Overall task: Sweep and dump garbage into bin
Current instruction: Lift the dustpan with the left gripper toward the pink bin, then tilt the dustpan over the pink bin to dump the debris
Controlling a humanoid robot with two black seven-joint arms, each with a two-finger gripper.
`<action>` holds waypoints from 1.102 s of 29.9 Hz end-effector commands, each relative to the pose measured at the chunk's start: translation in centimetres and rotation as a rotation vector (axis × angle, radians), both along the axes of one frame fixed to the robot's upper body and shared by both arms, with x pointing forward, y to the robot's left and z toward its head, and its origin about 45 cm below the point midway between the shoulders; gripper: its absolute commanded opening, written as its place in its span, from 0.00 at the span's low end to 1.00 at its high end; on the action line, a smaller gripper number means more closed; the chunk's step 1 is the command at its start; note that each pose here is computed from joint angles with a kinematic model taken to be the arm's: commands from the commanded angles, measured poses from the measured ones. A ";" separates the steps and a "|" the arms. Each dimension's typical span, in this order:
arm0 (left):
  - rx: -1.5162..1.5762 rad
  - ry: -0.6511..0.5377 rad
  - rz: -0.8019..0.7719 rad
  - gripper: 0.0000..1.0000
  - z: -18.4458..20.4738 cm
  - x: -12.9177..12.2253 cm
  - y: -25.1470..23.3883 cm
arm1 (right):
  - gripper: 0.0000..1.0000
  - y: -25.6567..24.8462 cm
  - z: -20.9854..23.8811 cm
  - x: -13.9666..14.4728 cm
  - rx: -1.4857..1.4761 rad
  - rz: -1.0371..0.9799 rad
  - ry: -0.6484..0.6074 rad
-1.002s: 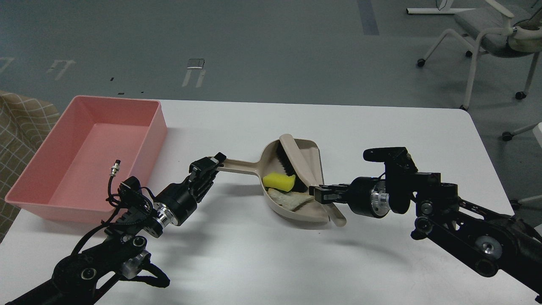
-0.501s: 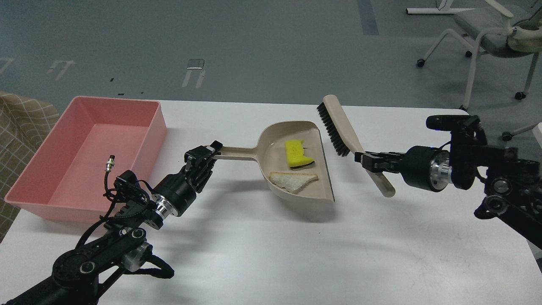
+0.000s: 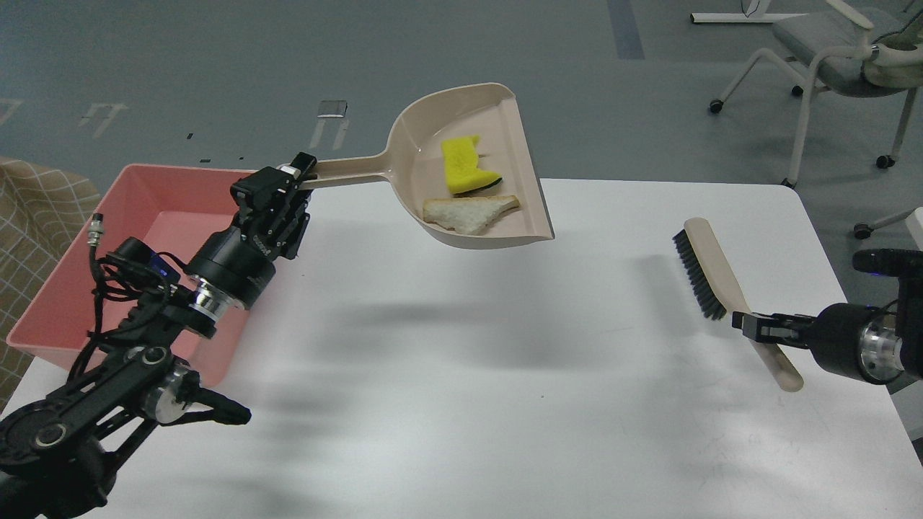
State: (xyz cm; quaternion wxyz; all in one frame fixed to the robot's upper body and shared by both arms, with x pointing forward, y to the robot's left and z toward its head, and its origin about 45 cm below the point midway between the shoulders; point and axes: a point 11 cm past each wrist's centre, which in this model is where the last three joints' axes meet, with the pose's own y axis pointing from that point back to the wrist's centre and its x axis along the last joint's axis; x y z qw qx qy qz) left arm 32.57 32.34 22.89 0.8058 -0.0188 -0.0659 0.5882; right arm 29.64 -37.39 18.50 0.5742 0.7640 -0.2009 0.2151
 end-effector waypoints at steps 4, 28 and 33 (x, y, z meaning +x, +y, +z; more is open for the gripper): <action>0.060 0.000 0.070 0.19 2.2 -2.7 8.4 | 0.05 -0.5 -0.8 -0.3 -0.002 -0.020 0.019; 0.258 0.147 0.452 0.22 5.3 -8.8 29.8 | 0.05 0.6 -1.0 -0.2 0.030 -0.009 0.015; 0.427 0.171 0.411 0.21 8.1 -8.4 30.6 | 0.04 0.8 -1.2 -0.6 0.030 -0.003 0.023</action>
